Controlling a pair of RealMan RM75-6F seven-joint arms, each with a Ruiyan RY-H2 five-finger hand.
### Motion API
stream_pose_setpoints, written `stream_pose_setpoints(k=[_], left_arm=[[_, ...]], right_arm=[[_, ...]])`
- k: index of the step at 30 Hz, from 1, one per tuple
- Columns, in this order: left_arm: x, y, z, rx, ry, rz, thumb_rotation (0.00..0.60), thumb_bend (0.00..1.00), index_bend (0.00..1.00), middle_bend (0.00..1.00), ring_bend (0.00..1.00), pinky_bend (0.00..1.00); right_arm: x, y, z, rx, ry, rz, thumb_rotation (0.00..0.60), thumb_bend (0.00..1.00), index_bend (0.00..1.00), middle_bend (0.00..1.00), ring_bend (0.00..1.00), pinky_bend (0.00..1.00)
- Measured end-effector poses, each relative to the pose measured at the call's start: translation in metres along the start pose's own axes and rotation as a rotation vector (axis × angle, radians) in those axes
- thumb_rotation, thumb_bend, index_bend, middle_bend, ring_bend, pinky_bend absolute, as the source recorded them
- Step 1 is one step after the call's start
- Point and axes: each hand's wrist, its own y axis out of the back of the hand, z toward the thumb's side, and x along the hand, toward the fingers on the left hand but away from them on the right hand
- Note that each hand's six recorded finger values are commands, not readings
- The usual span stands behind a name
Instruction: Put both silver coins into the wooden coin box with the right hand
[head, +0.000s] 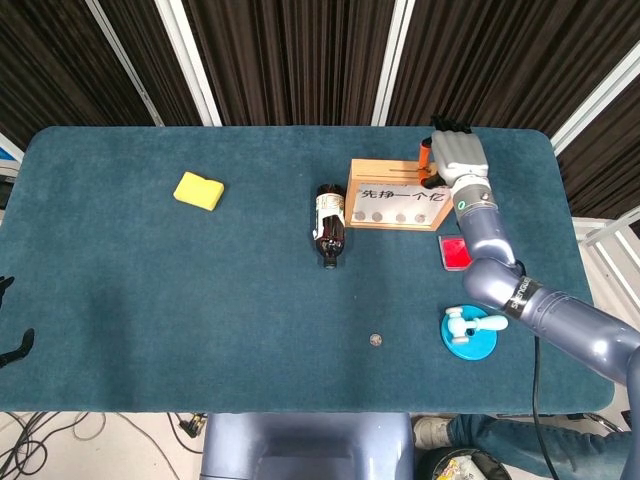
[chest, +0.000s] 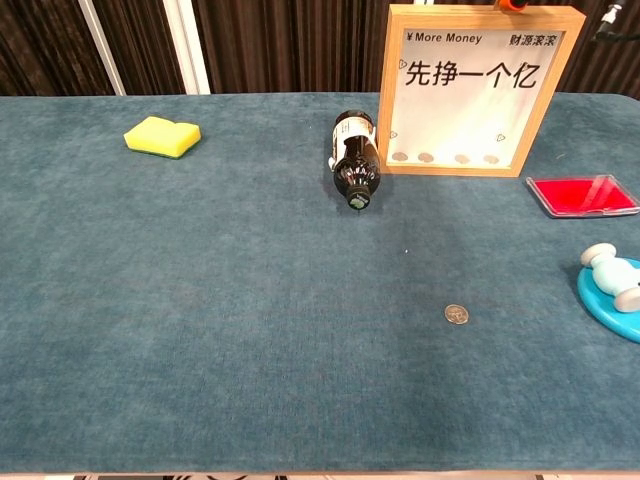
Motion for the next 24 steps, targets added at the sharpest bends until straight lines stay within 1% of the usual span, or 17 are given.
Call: stream_pose_setpoints(k=[5, 16, 21, 24], left_arm=[[0.0, -0.0002, -0.0003, 0.001, 0.003, -0.002, 0.6, 0.4, 0.02, 0.0, 0.0, 0.0], [-0.0001, -0.0006, -0.0008, 0.001, 0.008, -0.006, 0.6, 0.4, 0.01, 0.0, 0.0, 0.0], [-0.0001, -0.0009, -0.001, 0.001, 0.01, -0.008, 0.6, 0.4, 0.01, 0.0, 0.0, 0.0], [-0.0001, -0.0011, -0.0013, 0.0, 0.013, -0.011, 0.6, 0.4, 0.01, 0.0, 0.0, 0.0]], right_arm=[[0.0012, 0.0011, -0.001, 0.002, -0.002, 0.0, 0.6, 0.52, 0.57, 0.0, 0.0, 0.0], [0.0021, 0.0005, -0.0035, 0.011, -0.005, 0.011, 0.6, 0.52, 0.46, 0.0, 0.0, 0.0], [0.0028, 0.0006, -0.0044, 0.013, -0.008, 0.019, 0.6, 0.52, 0.43, 0.0, 0.0, 0.0], [0.0038, 0.0045, -0.0025, -0.002, -0.003, 0.01, 0.6, 0.52, 0.43, 0.0, 0.0, 0.0]])
